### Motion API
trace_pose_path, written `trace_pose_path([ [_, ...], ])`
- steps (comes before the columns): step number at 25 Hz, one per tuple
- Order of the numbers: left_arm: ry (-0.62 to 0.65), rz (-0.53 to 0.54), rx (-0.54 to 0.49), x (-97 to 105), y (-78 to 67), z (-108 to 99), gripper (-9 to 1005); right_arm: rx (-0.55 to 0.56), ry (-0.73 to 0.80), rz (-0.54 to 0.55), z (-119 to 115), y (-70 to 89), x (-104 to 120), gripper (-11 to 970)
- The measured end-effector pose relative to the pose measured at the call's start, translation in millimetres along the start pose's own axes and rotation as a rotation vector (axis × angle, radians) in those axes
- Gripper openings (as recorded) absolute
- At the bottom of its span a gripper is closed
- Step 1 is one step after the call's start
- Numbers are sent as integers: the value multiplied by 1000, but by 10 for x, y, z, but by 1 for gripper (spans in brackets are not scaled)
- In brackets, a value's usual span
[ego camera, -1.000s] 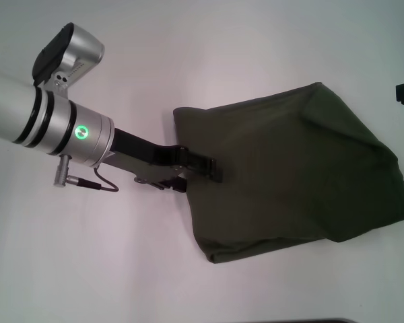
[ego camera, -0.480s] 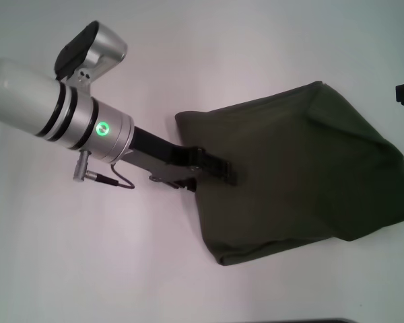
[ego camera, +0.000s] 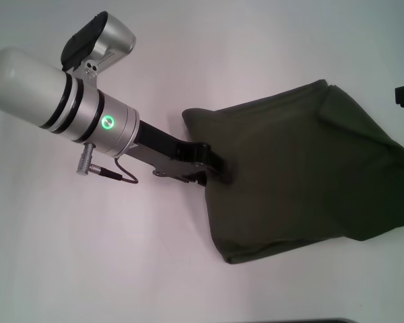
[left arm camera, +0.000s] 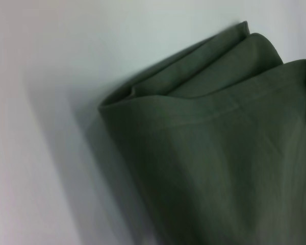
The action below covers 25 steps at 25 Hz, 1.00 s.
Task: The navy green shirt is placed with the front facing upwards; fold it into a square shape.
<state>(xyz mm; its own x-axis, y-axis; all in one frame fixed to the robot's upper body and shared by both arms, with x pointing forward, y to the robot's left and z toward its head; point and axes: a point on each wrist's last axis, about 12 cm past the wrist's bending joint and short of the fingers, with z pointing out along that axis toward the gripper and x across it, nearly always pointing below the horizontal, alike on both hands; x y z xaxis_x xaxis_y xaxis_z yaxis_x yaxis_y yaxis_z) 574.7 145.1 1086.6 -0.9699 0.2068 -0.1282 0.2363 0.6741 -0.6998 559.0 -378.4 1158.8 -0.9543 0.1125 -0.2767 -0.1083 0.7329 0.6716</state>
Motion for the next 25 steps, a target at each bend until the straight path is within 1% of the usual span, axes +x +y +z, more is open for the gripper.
trace_pose_path([
  [3, 0, 0, 3, -1, -10, 12, 442, 2, -2, 1, 1, -4, -3, 145],
  [10, -6, -4, 29, -16, -59, 35, 193, 4, -4, 1, -2, -10, -3, 145],
  [14, -11, -20, 41, 11, -14, 4, 62, 4, -3, 2, 0, -11, -3, 145],
  [19, -37, -41, 31, 36, 100, -128, 62, 4, -4, 3, 0, -10, -4, 145],
  [25, -85, -76, -8, 7, 309, -418, 62, 3, -3, 8, 4, -12, -1, 148],
])
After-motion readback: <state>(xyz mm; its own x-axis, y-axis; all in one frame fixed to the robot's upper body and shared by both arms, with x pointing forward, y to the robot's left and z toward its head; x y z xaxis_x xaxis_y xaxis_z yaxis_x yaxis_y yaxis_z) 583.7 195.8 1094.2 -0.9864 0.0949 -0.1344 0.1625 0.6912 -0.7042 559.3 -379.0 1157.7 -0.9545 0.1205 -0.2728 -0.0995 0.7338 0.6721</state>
